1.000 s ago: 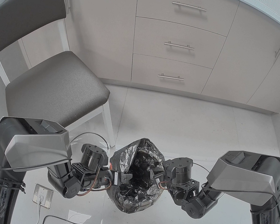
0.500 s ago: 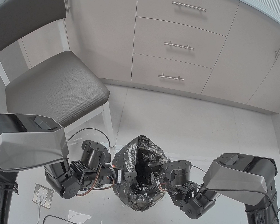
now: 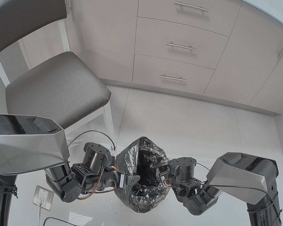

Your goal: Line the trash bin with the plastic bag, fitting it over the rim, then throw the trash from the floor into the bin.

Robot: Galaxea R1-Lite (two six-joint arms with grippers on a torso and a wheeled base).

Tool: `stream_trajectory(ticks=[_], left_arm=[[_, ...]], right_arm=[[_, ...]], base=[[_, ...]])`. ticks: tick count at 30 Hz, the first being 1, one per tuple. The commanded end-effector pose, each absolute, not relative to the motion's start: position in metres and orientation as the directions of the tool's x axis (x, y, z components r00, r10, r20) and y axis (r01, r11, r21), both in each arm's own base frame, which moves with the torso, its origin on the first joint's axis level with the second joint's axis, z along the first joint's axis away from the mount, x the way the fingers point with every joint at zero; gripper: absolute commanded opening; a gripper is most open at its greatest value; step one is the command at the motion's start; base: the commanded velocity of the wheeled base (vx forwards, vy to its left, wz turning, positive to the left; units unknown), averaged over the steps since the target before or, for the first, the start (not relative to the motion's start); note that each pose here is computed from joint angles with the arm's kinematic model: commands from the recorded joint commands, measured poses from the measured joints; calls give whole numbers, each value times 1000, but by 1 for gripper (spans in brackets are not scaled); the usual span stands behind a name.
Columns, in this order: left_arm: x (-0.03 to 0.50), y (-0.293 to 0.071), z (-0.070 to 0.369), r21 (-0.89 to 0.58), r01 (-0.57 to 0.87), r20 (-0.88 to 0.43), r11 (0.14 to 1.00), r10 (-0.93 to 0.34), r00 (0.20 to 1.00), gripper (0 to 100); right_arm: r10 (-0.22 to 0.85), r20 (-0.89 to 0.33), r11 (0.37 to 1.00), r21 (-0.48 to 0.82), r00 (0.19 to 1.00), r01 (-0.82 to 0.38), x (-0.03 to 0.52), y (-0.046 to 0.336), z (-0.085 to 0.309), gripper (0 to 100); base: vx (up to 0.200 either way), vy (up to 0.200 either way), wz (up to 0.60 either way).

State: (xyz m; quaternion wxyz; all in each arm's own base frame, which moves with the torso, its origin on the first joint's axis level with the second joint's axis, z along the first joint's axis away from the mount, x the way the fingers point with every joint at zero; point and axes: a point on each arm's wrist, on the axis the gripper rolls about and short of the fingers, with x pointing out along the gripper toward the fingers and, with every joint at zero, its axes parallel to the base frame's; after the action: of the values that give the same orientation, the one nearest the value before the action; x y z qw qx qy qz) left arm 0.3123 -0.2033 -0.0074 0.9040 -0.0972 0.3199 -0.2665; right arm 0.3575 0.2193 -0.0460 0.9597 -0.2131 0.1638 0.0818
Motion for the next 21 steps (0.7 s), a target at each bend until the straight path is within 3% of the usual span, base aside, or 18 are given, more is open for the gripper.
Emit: stream_trajectory(ticks=[1, 21], left_arm=[[315, -202, -31, -277, 415, -558, 867, -497, 665, 100], [323, -205, -63, -217, 412, -573, 885, -457, 680, 100]], right_arm=[[73, -350, 898, -384, 934, -214, 365, 217, -54, 100], [8, -380, 902, -397, 925, -171, 371, 194, -65, 100]], base=[[0, 0, 0], [0, 0, 0]])
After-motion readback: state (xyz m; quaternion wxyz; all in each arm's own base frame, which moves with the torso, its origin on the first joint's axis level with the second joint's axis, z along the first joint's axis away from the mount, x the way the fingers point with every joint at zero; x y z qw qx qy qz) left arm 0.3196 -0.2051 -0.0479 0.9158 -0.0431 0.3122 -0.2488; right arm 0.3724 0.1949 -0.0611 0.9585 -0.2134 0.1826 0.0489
